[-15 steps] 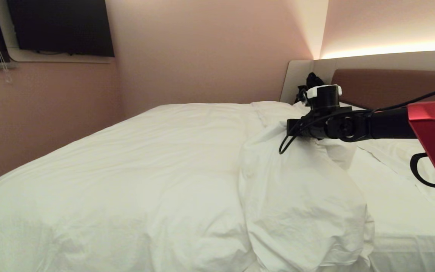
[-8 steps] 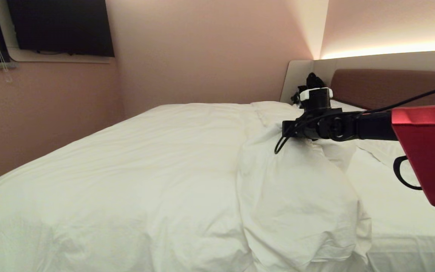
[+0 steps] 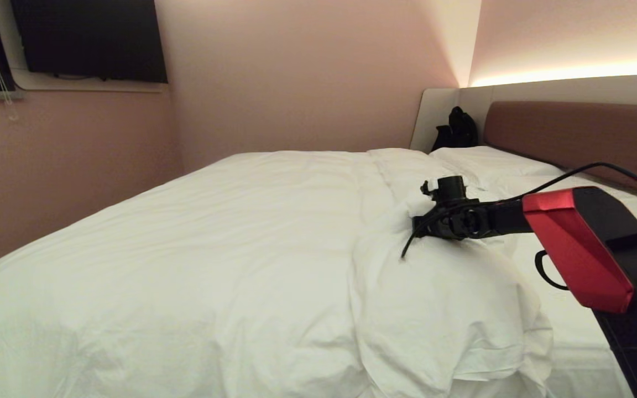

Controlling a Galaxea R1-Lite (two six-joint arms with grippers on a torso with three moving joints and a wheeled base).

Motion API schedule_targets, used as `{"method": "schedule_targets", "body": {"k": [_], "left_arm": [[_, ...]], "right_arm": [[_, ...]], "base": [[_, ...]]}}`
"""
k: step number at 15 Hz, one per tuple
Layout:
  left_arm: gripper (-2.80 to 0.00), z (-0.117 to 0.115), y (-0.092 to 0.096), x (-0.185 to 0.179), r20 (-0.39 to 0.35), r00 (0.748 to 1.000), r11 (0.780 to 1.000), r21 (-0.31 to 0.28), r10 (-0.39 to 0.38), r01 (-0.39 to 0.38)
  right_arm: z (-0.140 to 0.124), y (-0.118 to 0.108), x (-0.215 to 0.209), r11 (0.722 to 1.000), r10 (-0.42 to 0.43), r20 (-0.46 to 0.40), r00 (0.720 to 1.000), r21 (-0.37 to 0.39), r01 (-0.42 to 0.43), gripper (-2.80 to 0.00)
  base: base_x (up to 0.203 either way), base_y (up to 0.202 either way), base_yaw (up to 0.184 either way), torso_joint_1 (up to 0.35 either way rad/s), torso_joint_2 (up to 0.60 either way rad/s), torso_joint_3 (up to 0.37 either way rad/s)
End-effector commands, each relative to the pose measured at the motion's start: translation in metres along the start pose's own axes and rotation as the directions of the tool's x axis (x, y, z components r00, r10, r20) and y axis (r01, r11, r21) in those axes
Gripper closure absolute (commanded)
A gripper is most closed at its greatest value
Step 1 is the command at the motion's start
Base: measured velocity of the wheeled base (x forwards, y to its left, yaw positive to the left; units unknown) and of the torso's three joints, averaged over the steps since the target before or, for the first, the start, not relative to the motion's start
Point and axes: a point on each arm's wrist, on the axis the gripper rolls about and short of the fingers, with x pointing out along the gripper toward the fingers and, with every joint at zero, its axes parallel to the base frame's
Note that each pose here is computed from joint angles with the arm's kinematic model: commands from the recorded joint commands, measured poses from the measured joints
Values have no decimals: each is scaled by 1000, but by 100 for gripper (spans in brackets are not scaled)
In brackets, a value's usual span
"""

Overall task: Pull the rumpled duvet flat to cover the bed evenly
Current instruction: Flatten the corners of the folded blanket

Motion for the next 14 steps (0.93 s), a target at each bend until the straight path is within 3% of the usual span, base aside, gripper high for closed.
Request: {"method": "schedule_targets", "body": {"k": [1,11,12,14], "left_arm": [[0,0,0,0,-1,1000,1000,1,0,0],[0,0,0,0,-1,1000,1000,1,0,0],[0,0,0,0,-1,1000,1000,1,0,0],[0,0,0,0,-1,1000,1000,1,0,0]], "right_arm": [[-17,-1,14,1000,-9,-47,999,-5,9,0],[2,-1,-24,1000,0,-26,1000,-4,0,0],[2,0,-27,1000,1,-27,1000,-5,-1,-280],[14,-1,-48,1000,6,-5,1000,-3,-6,-280]], "base": [[0,0,0,0,0,0],[0,0,0,0,0,0],[0,0,0,0,0,0],[0,0,0,0,0,0]]}}
